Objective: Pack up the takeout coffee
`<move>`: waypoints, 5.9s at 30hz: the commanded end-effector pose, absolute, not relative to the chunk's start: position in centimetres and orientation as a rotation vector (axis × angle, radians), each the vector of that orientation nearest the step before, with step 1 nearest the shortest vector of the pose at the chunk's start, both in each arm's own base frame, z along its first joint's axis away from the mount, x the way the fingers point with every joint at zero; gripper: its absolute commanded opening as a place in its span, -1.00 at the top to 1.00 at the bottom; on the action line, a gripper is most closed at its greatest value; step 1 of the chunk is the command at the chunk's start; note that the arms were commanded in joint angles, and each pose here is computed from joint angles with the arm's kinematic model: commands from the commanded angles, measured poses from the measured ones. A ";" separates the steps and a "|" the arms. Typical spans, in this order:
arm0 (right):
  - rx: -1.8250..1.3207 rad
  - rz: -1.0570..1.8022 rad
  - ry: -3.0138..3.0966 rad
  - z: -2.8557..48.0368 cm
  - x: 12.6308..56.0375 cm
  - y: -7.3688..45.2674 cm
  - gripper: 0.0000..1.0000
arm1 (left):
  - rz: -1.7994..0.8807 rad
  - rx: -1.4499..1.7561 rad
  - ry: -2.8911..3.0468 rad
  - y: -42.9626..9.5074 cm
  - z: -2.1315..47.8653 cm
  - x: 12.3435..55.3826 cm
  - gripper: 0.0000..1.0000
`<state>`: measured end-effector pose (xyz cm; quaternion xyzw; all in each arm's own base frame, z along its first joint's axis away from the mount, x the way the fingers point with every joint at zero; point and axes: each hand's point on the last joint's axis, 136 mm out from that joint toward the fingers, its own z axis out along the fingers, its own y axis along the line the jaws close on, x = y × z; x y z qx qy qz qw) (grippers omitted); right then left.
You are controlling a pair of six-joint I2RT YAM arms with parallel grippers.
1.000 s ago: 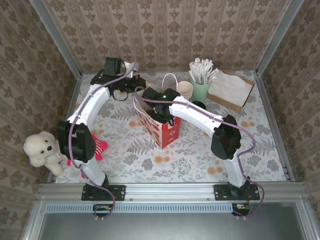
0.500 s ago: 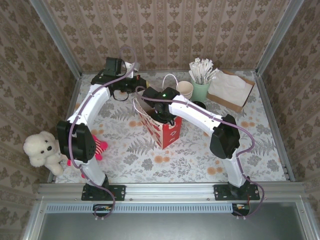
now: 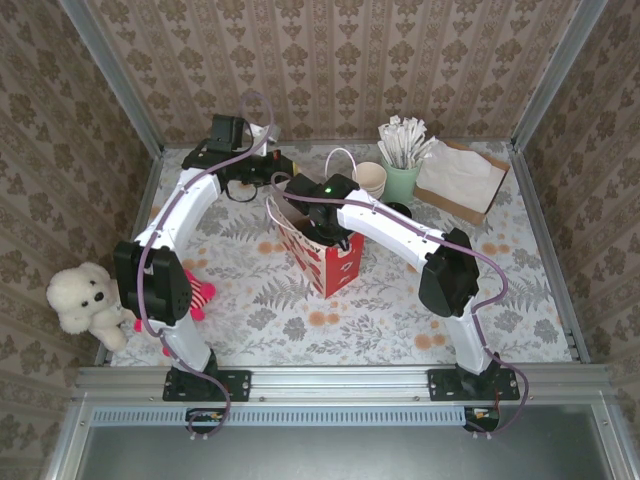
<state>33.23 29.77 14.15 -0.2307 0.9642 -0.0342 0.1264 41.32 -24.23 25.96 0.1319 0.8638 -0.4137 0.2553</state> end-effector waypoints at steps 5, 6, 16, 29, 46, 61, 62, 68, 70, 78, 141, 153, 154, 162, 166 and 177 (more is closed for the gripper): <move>-0.671 -0.123 2.904 12.9 32.1 29.1 0.00 | -1.140 0.365 2.340 -24.5 26.9 41.4 1.00; -0.673 -0.118 2.906 13.0 32.1 29.1 0.00 | -1.140 0.365 2.340 -24.5 26.9 41.5 1.00; -0.661 -0.088 2.936 13.4 31.8 29.1 0.00 | -1.139 0.354 2.346 -24.5 27.0 41.4 1.00; -0.676 -0.066 2.949 11.5 32.5 29.6 0.01 | -1.158 0.358 2.332 -24.5 26.9 41.5 1.00; -0.679 -0.054 2.964 11.0 32.1 29.6 0.02 | -1.162 0.350 2.344 -24.6 26.6 41.5 1.00; -0.665 -0.050 2.968 11.6 32.0 29.5 0.02 | -1.164 0.352 2.339 -24.7 26.6 41.7 1.00; -0.663 -0.047 2.967 11.7 31.9 29.5 0.02 | -1.163 0.352 2.340 -24.7 26.6 41.7 1.00; -0.654 -0.053 2.970 12.0 31.8 29.2 0.02 | -1.166 0.349 2.342 -24.7 26.5 41.7 1.00; -0.655 -0.054 2.972 12.0 31.7 29.2 0.02 | -1.166 0.351 2.342 -24.7 26.6 41.7 1.00; -0.657 -0.069 2.981 11.4 31.8 29.1 0.02 | -1.166 0.353 2.338 -24.7 26.7 41.7 1.00; -0.558 0.064 2.949 16.5 31.9 28.8 0.04 | -1.242 0.501 2.217 -25.9 27.2 41.6 1.00; -0.592 0.000 2.990 14.3 32.0 28.7 0.05 | -1.285 0.483 2.234 -26.2 26.7 41.8 1.00; -0.590 0.011 2.985 14.3 32.0 28.8 0.06 | -1.289 0.481 2.239 -26.2 26.5 41.8 1.00; -0.593 0.066 2.957 14.2 32.2 29.4 0.06 | -1.311 0.477 2.251 -26.4 25.8 41.4 1.00; -0.612 0.059 2.968 13.6 32.1 29.4 0.06 | -1.308 0.469 2.246 -26.4 25.9 41.4 1.00; -0.615 0.026 2.979 13.0 32.2 29.1 0.06 | -1.314 0.477 2.226 -26.5 26.6 41.4 1.00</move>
